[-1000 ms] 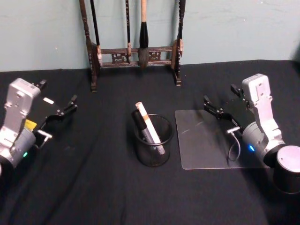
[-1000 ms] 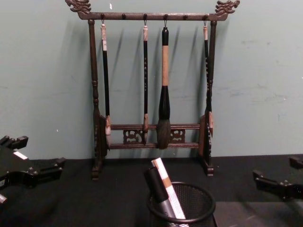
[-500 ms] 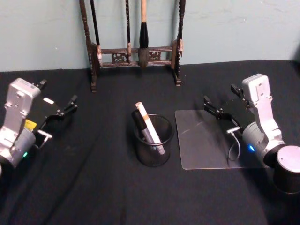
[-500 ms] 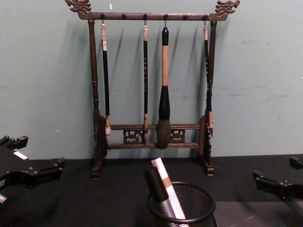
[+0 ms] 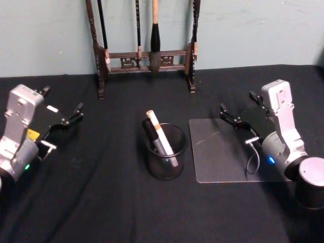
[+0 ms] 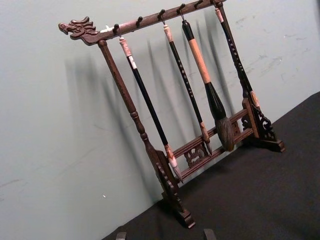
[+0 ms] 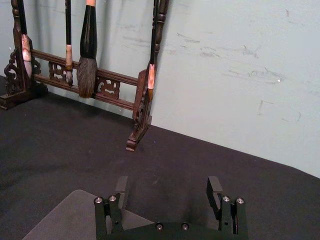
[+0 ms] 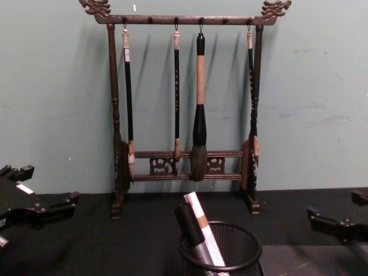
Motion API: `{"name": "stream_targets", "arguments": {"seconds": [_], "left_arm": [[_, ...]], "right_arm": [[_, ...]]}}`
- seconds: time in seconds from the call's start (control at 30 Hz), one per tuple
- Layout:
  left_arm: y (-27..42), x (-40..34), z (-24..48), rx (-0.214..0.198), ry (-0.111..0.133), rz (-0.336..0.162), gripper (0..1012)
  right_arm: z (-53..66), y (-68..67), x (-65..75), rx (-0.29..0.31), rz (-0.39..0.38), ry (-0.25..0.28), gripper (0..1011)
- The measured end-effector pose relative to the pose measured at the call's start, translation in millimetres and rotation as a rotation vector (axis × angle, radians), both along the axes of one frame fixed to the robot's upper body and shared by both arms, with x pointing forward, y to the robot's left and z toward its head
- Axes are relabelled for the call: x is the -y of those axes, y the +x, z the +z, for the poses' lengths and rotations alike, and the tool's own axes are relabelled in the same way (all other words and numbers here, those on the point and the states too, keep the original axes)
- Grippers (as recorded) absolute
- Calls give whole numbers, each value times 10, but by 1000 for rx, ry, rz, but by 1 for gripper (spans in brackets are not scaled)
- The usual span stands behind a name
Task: Pick up the water-based marker from the table and place it into the pen holder.
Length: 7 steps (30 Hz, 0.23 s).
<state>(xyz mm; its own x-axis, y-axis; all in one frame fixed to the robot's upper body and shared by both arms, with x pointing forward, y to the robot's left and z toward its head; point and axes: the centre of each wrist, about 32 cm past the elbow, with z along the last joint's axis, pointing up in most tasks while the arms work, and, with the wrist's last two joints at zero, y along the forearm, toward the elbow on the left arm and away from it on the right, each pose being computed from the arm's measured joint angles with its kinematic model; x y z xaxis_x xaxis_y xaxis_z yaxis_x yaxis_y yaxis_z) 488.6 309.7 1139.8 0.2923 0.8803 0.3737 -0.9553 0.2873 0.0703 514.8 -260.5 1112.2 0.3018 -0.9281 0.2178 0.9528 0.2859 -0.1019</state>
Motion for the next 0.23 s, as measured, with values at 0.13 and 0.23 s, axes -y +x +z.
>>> {"name": "stream_targets", "arguments": {"seconds": [0.13, 0.23], "left_arm": [[0, 0, 0, 0, 0, 0, 1001], [0, 0, 0, 0, 0, 0, 1001]], "right_arm": [[0, 0, 0, 0, 0, 0, 1002], [0, 0, 0, 0, 0, 0, 1002]]}}
